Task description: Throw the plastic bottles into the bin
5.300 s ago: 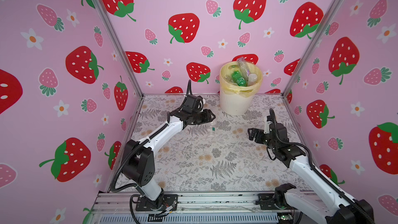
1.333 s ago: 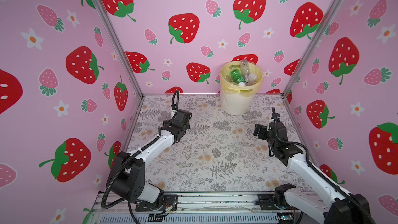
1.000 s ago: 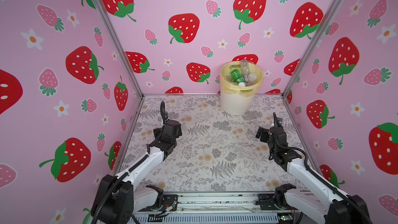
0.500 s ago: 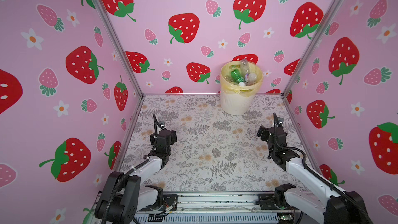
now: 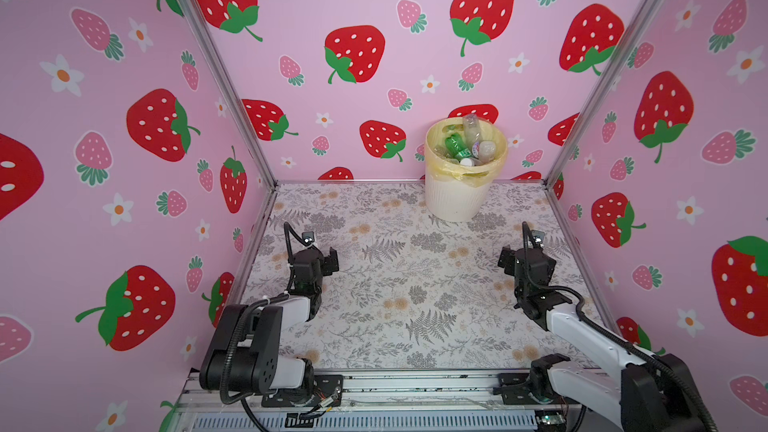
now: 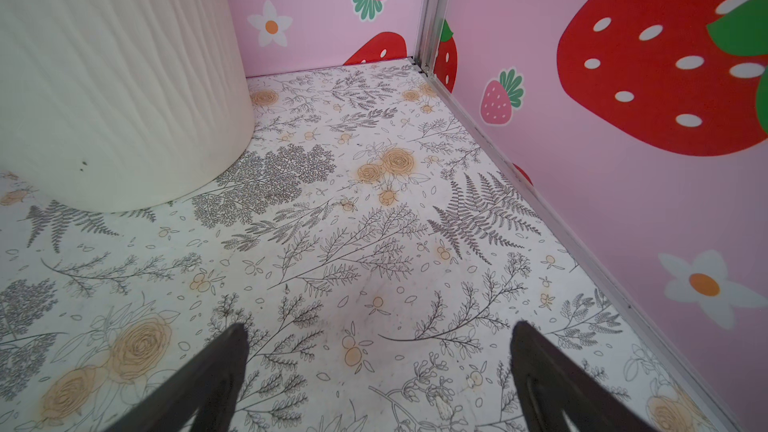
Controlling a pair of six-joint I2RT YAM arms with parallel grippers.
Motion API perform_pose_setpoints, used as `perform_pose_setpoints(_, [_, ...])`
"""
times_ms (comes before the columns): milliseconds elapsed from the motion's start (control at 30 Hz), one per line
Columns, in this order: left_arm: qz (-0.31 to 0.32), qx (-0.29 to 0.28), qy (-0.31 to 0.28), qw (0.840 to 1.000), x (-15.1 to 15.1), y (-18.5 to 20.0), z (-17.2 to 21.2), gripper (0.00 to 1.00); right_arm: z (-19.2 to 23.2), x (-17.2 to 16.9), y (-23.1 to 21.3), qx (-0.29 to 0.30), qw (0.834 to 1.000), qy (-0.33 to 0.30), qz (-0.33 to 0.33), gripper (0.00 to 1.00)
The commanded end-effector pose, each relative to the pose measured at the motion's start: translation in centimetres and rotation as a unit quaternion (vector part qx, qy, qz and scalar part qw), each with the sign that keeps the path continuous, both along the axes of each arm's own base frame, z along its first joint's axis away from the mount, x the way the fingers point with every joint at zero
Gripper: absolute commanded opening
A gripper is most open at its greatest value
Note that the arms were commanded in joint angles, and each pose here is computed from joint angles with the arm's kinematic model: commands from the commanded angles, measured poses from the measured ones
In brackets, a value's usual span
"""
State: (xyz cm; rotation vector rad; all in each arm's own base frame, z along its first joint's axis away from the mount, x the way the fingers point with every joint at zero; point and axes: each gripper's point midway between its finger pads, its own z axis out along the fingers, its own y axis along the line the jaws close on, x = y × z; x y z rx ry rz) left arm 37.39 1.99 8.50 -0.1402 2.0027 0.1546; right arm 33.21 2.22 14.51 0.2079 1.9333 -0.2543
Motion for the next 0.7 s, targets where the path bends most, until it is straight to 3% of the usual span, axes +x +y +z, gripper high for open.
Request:
perform_pose_setpoints(0, [-0.01, -0.037, -0.034, 0.999, 1.9, 0.6, 1.0, 0.99, 1.3, 0.5, -1.3, -0.029, 0.998, -0.036, -0.034, 1.0])
perform_pose_setpoints(167, [-0.056, -0.049, -0.015, 0.997, 2.9, -0.4, 0.0, 0.99, 1.8, 0.7, -2.7, -0.059, 0.993, -0.068, -0.076, 1.0])
perform_pose_setpoints(667, [-0.06, -0.045, -0.009, 0.997, 2.9, -0.7, 0.0, 0.99, -0.3, 2.3, -5.8, -0.067, 0.983, -0.122, -0.123, 0.99])
